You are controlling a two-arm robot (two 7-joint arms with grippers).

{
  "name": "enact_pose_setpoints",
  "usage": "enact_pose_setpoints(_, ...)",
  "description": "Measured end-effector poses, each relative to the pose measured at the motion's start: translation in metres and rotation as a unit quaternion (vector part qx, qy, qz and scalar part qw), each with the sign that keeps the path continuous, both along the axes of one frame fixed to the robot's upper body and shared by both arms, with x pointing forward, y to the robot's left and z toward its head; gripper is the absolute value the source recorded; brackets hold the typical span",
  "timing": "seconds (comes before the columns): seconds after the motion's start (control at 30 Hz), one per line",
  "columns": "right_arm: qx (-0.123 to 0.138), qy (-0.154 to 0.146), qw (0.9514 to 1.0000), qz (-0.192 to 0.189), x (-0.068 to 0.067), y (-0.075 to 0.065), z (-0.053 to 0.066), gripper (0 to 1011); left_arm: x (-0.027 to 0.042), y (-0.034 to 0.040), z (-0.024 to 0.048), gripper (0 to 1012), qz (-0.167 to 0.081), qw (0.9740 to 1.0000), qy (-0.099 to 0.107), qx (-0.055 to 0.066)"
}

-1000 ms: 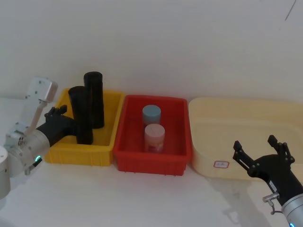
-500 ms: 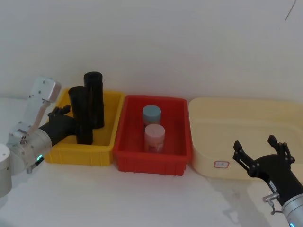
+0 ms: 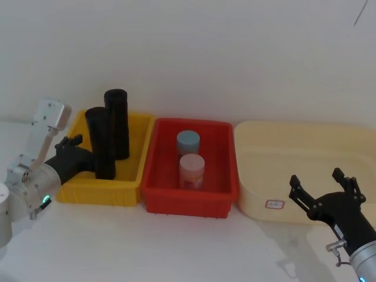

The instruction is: Pick up the garbage bag with the one hand and transfer it to the other hand.

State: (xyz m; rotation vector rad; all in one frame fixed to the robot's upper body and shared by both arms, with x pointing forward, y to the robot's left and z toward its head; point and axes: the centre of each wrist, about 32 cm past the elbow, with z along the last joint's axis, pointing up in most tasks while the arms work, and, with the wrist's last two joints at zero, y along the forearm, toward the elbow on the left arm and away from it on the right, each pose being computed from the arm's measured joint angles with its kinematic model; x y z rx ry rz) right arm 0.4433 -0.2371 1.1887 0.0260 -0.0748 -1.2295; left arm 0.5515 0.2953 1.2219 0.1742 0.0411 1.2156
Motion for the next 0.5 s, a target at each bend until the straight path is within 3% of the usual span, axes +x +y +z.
enact_pose_setpoints(0.5, 0.0, 0.0, 1.0, 0.0, 0.0, 0.0, 0.0, 1000, 0.016, -0.0039, 0.0041, 1001, -0.016, 0.9998, 0.006, -0.007)
